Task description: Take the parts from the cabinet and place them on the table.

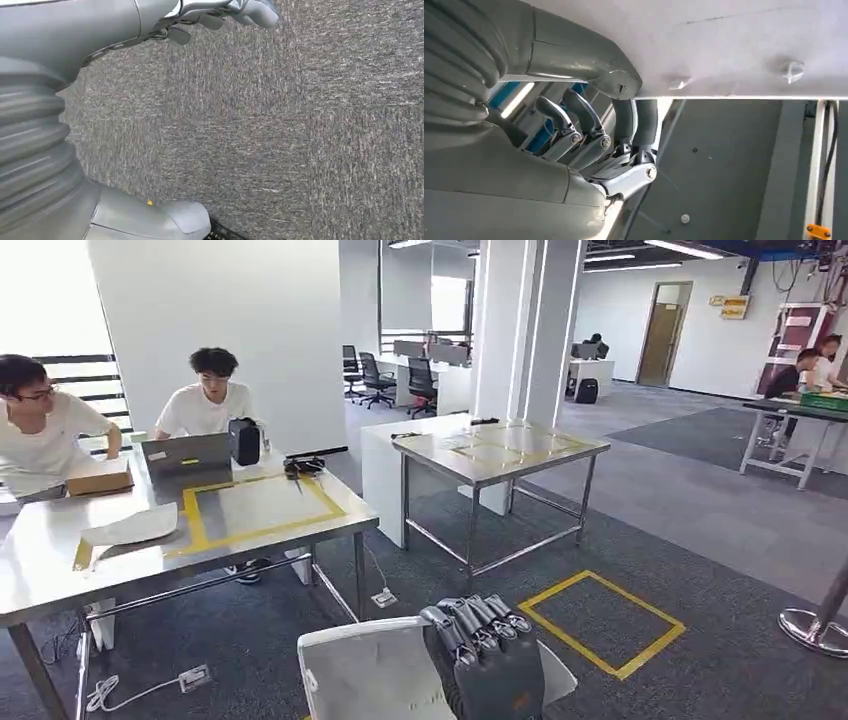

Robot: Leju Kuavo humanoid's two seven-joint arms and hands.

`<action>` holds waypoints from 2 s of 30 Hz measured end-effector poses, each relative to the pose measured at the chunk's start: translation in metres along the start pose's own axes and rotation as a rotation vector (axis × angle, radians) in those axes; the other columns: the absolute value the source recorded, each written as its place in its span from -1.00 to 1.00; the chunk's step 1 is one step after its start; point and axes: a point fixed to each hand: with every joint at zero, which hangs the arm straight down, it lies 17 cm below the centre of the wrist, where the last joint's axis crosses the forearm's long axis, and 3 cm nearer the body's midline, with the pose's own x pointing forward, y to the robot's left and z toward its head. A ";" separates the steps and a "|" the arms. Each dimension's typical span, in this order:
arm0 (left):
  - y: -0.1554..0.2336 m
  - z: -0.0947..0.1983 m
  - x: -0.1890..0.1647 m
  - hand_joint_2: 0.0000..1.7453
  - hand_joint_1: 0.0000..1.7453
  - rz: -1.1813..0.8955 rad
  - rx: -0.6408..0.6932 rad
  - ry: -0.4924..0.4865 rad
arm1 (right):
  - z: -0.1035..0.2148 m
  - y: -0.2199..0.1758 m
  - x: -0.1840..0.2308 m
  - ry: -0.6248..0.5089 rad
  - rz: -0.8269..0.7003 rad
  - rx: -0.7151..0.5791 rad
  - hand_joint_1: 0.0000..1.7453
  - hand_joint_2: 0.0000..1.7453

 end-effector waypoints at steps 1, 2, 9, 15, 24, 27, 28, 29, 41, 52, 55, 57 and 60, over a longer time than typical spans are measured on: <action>-0.001 0.000 0.000 1.00 -1.00 0.000 -0.001 -0.001 | 0.000 0.000 -0.001 0.001 0.001 -0.001 0.80 1.00; -0.001 0.000 0.000 1.00 -1.00 0.001 -0.001 -0.002 | 0.000 -0.001 -0.001 0.001 0.000 -0.001 0.80 1.00; 0.000 0.000 0.001 1.00 -1.00 -0.003 0.000 -0.005 | 0.000 -0.001 -0.003 0.017 0.001 -0.005 0.80 1.00; 0.001 0.000 0.000 1.00 -1.00 -0.007 -0.001 -0.004 | 0.004 0.002 -0.004 0.024 -0.003 0.001 0.80 1.00; -0.001 0.000 0.000 1.00 -1.00 -0.007 -0.005 -0.004 | 0.007 0.001 0.000 0.026 -0.010 -0.007 0.80 1.00; -0.003 0.001 -0.002 1.00 -1.00 -0.006 -0.007 0.002 | 0.009 0.004 0.001 0.025 -0.013 0.000 0.80 1.00; -0.003 0.001 -0.002 1.00 -1.00 -0.006 -0.008 0.002 | 0.009 0.004 0.001 0.026 -0.012 0.000 0.80 1.00; -0.004 0.001 -0.002 1.00 -1.00 -0.005 -0.010 0.002 | 0.008 0.003 0.001 0.026 -0.011 -0.001 0.80 1.00; -0.004 0.001 -0.003 1.00 -1.00 -0.020 -0.018 0.004 | 0.005 0.002 0.000 0.026 -0.010 -0.002 0.80 1.00; -0.006 0.001 -0.003 1.00 -1.00 -0.024 -0.024 0.005 | 0.007 0.001 0.000 0.028 -0.009 -0.004 0.80 1.00; -0.007 0.001 -0.002 1.00 -1.00 -0.023 -0.026 0.004 | 0.010 0.004 0.002 0.030 -0.013 0.005 0.80 1.00; -0.007 0.002 -0.003 1.00 -1.00 -0.024 -0.027 0.006 | 0.012 0.007 0.003 0.031 -0.018 0.011 0.80 1.00; -0.010 0.002 -0.004 1.00 -1.00 -0.032 -0.035 0.007 | 0.018 0.009 0.001 0.038 -0.017 0.020 0.80 1.00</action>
